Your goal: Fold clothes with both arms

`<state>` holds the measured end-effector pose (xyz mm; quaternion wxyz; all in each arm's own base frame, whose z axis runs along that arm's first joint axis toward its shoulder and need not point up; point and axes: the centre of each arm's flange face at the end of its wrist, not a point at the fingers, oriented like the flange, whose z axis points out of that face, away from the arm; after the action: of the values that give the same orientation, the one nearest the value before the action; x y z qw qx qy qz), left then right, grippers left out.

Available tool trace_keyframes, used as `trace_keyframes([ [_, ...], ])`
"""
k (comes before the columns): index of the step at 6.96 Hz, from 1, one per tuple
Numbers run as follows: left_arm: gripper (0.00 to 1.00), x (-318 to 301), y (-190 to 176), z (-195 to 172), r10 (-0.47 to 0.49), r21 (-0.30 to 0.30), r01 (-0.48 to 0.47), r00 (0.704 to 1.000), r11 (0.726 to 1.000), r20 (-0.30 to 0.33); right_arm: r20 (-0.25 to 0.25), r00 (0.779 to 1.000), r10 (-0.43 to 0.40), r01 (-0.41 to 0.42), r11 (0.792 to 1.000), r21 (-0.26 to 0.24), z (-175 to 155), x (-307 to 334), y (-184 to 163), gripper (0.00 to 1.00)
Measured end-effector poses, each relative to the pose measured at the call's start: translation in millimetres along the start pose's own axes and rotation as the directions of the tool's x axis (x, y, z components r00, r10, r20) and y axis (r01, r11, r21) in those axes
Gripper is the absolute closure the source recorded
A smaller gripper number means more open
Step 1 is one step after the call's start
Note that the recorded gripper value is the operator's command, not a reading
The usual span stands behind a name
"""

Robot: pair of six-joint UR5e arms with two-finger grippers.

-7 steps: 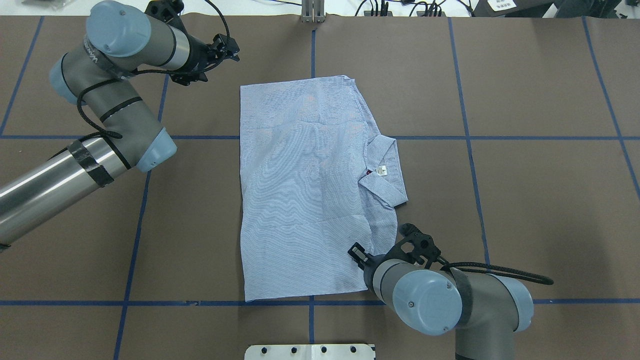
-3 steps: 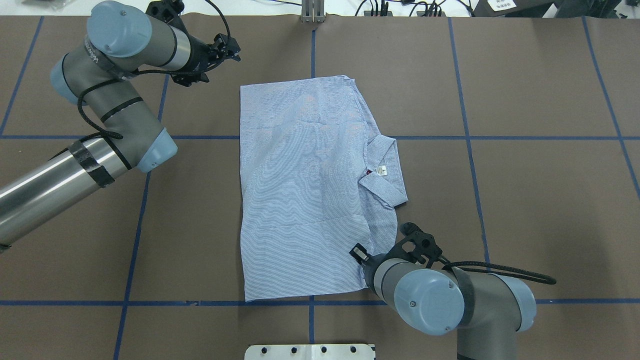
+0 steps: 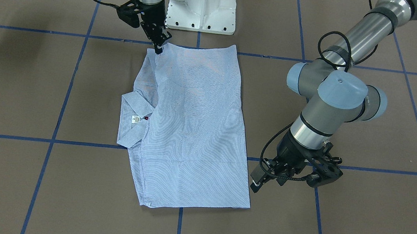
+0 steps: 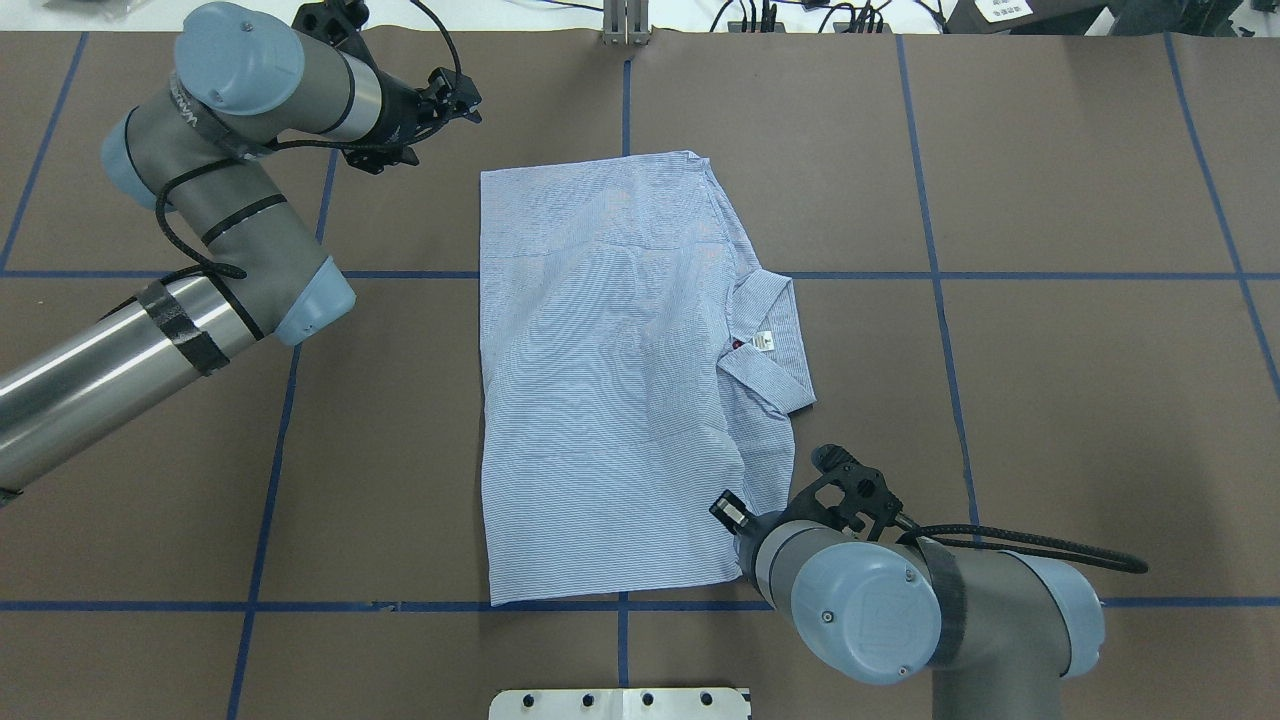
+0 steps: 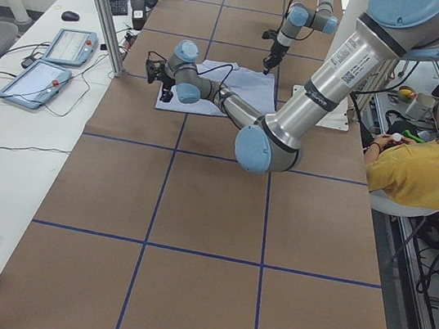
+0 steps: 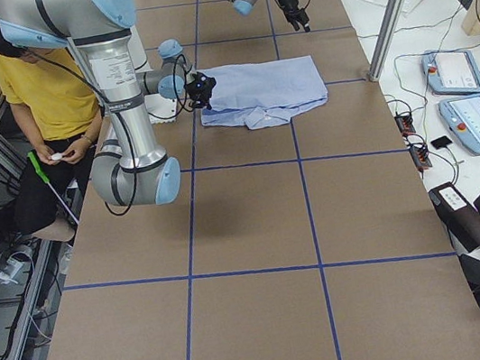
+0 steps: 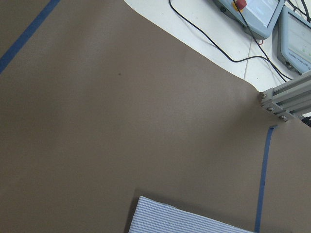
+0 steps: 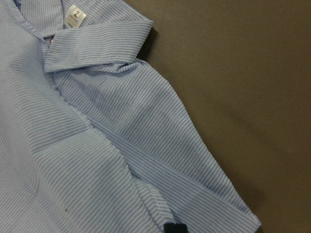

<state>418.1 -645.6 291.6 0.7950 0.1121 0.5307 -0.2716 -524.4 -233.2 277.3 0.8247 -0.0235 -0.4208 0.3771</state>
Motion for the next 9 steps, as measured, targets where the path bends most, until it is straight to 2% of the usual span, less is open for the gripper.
trace_keyframes([
  [2, 0.01, 0, 0, 0, 0.0, 0.0, 0.0, 1.0, 1.0, 0.0, -0.021, 1.0, -0.006, 0.006, 1.0, 0.027, 2, 8, -6, 1.0],
  [3, 0.01, 0, 1, 0, -0.002, 0.0, 0.002, 1.0, 1.0, 0.0, -0.031, 0.999, -0.011, 0.013, 0.999, 0.043, 4, 13, -8, 0.82],
  [4, 0.01, 0, 1, 1, -0.008, 0.0, 0.008, 1.0, 1.0, 0.0, -0.042, 0.999, -0.02, 0.022, 0.998, 0.063, 6, 17, -7, 0.29],
  [7, 0.01, 2, 3, 1, -0.023, -0.002, 0.023, 1.0, 1.0, -0.001, -0.054, 0.998, -0.046, 0.051, 0.995, 0.09, 13, 29, 2, 0.16],
  [8, 0.01, 2, 3, 1, -0.023, -0.003, 0.023, 1.0, 1.0, -0.001, -0.048, 0.998, -0.033, 0.038, 0.995, 0.097, 13, 31, 3, 0.01],
  [9, 0.01, 2, 3, 1, -0.023, -0.003, 0.023, 1.0, 1.0, -0.002, -0.033, 0.999, 0.006, -0.002, 0.994, 0.11, 13, 32, 7, 0.02],
])
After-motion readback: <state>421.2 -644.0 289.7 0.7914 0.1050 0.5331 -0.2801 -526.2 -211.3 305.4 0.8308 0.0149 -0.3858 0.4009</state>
